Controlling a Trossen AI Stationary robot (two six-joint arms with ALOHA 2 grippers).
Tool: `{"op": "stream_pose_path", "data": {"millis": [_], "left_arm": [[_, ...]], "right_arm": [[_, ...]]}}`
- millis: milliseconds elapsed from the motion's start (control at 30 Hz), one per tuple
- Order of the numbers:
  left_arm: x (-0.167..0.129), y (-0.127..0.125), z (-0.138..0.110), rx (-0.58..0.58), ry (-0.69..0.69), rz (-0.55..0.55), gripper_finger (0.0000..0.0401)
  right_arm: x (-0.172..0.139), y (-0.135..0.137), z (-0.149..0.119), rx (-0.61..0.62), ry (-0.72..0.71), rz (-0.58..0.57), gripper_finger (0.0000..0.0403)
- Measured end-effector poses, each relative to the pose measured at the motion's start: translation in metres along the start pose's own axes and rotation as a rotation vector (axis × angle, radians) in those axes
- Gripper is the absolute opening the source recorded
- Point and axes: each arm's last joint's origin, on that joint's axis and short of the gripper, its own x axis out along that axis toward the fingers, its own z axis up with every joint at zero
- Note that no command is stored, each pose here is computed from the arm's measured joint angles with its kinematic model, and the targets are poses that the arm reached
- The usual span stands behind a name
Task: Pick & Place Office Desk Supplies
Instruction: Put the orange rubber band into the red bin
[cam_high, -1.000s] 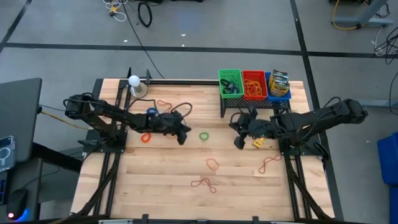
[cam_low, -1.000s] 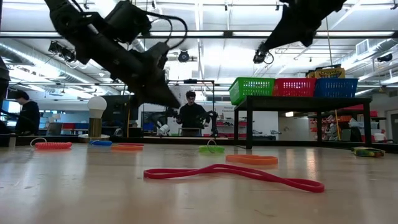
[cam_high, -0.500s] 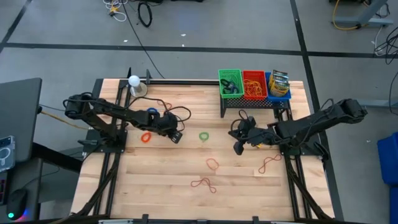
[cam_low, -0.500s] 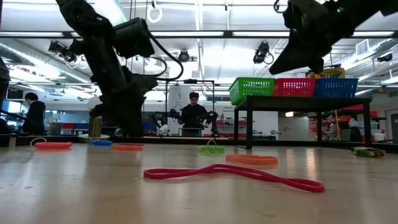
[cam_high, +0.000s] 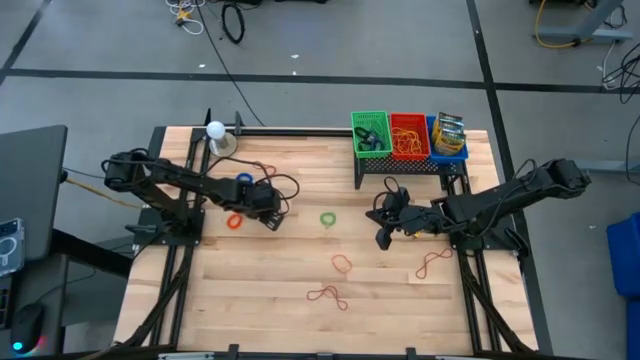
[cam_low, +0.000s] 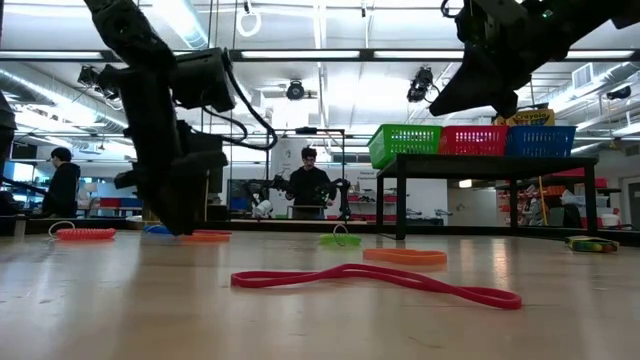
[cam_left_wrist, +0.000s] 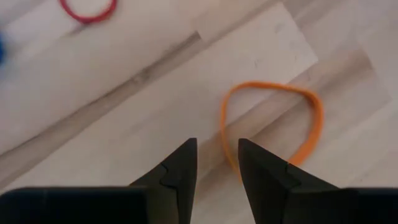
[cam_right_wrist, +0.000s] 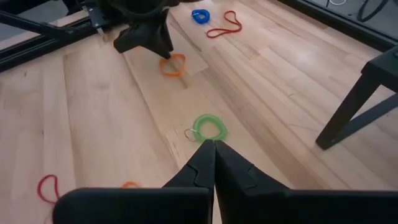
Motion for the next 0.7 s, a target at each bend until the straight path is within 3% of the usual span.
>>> {"op": "stream_pose_path", "data": {"millis": [200,400,700], "left_arm": [[0.006,0.003,-0.005,0.013,0.004,-0.026,0.0107],[0.004,0.001,-0.005,0.024,-0.022,-0.041,0.0014],[-0.008,-0.034,0.002,0.112,-0.271,-0.275,0.0004]], "right_arm": [[0.0,0.0,0.0,-0.007,-0.004,-0.004,0.0006],[0.0,0.001,0.001,0.0,-0.016,0.001,0.0006],[0.0,0.001,0.002,0.041,-0.02,0.01,0.0007]]}}
